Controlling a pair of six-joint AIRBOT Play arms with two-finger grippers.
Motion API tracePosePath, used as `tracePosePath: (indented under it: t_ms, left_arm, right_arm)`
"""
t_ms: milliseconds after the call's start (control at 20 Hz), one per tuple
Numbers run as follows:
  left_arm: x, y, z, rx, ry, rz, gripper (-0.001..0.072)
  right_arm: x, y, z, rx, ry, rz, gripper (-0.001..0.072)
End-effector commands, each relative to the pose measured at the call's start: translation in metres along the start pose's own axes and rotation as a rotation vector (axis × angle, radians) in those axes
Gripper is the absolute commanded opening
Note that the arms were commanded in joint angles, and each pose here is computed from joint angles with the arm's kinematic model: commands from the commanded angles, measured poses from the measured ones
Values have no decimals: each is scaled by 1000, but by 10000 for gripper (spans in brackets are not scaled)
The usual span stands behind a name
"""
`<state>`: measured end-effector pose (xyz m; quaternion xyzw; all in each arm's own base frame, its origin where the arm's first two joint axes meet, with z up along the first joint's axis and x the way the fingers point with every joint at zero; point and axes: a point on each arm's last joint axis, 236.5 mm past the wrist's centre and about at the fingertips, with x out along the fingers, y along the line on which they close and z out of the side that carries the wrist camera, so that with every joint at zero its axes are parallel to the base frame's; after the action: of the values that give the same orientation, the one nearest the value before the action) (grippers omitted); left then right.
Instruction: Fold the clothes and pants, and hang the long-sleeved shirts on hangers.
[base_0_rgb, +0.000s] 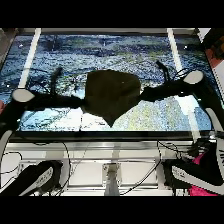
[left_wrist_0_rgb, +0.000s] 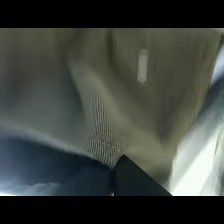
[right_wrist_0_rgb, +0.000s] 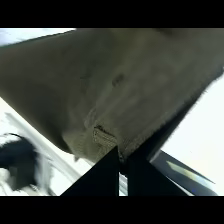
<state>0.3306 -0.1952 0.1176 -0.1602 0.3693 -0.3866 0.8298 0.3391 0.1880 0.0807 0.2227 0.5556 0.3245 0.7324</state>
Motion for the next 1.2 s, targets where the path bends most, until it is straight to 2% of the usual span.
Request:
tracePosePath:
  t_ms: [0, 250, 450, 550, 700, 800, 900, 1000, 1150]
  left_arm:
    - [-55, -29, 117, -28, -490, -24, 11]
    - [-90, -42, 205, -53, -819, -174, 12]
    - [-80, -29, 258, 16, -865, -175, 12]
    - [-71, -26, 281, 41, -872, -202, 12]
    - [-48, -22, 295, 17, -844, -267, 12]
    - [-19, -13, 282, 59, -764, -230, 12]
    - [18, -2, 246, 94, -575, -175, 11]
    - [44, 14, 199, 151, -347, -89, 10]
    - [59, 31, 124, 134, -26, 16, 10]
  right_arm:
    - [-33, 48, 50, -24, -223, 141, 25]
    - [-111, 37, 175, -26, -786, 11, 25]
    - [-178, 6, 237, 79, -1200, -75, 25]
    - [-183, -1, 253, 97, -1279, -97, 26]
    - [-165, 4, 275, 82, -1252, -76, 26]
    - [-155, 12, 284, 61, -1207, -48, 27]
    - [-150, 18, 282, 31, -1165, -42, 26]
    - [-131, 13, 265, -22, -1015, -62, 25]
    - [-91, -12, 205, 4, -669, -71, 24]
